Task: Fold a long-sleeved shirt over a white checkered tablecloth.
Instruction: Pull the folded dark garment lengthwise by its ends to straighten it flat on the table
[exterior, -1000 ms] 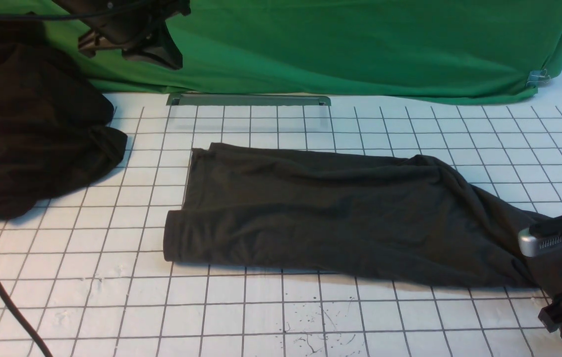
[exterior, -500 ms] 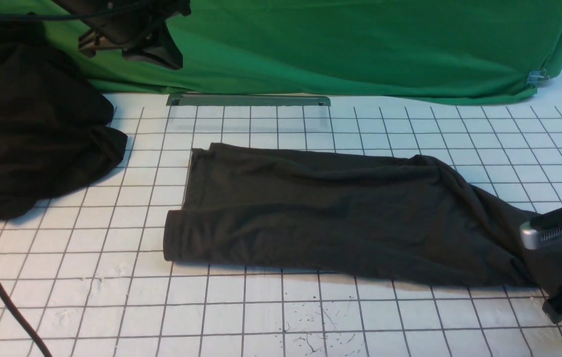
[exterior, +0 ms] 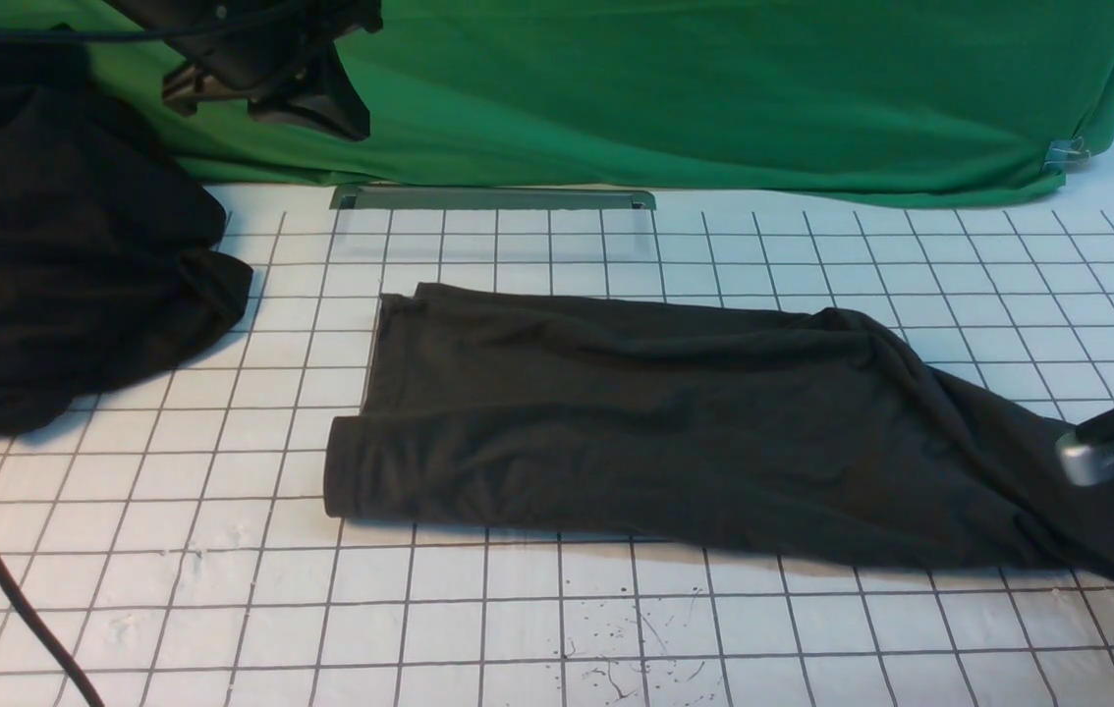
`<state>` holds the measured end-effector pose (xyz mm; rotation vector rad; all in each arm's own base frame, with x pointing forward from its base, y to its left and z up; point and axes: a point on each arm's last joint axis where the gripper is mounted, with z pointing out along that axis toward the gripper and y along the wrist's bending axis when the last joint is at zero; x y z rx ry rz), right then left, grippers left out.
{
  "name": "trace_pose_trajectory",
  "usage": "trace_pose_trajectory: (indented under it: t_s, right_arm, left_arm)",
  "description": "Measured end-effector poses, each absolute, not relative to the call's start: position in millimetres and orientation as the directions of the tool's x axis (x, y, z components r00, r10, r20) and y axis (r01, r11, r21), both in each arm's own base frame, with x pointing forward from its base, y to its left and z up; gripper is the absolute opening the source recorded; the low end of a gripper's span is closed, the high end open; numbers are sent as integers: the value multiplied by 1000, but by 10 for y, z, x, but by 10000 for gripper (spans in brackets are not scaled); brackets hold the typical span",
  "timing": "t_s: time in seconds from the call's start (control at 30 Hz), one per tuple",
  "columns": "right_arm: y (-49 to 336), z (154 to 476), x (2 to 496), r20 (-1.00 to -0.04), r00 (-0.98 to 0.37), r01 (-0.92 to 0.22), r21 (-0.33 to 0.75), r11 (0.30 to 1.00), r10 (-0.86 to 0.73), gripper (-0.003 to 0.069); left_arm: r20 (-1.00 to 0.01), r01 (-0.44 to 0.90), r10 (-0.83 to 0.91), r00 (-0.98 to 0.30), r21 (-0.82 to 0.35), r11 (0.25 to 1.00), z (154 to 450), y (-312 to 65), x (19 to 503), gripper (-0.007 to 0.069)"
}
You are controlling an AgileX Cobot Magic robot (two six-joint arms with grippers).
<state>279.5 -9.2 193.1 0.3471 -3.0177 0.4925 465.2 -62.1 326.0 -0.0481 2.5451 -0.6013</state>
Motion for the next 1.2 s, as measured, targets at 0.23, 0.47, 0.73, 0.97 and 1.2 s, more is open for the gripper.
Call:
trace_pose_trajectory:
  t_s: [0.23,0.47,0.73,0.97,1.2]
  right_arm:
    - [-427,2258,2927,-4,-993,-110,-345,932,-119,32]
    - [-729,2448,3077,-101,-992,-30,-359,933,-71,32]
    - [-911,2106,3457,-128,-988,-34,-356,934,-85,78]
    - [-1047,1770,3728,-137,-984,-44,-435,899,-114,310]
    - [-1178,2155,3907,-197,-979,62,-533,844,-52,448]
  left_arm:
    - [-486,96,-157,-860,-456,885,3264,-649,4667,3]
    - [-495,102,-155,-855,-453,886,3265,-649,4676,3]
    - [-505,105,-159,-849,-455,884,3272,-650,4685,3]
    - [-514,123,-138,-846,-440,889,3270,-647,4684,3]
    - [-515,124,-136,-846,-438,890,3269,-646,4684,3]
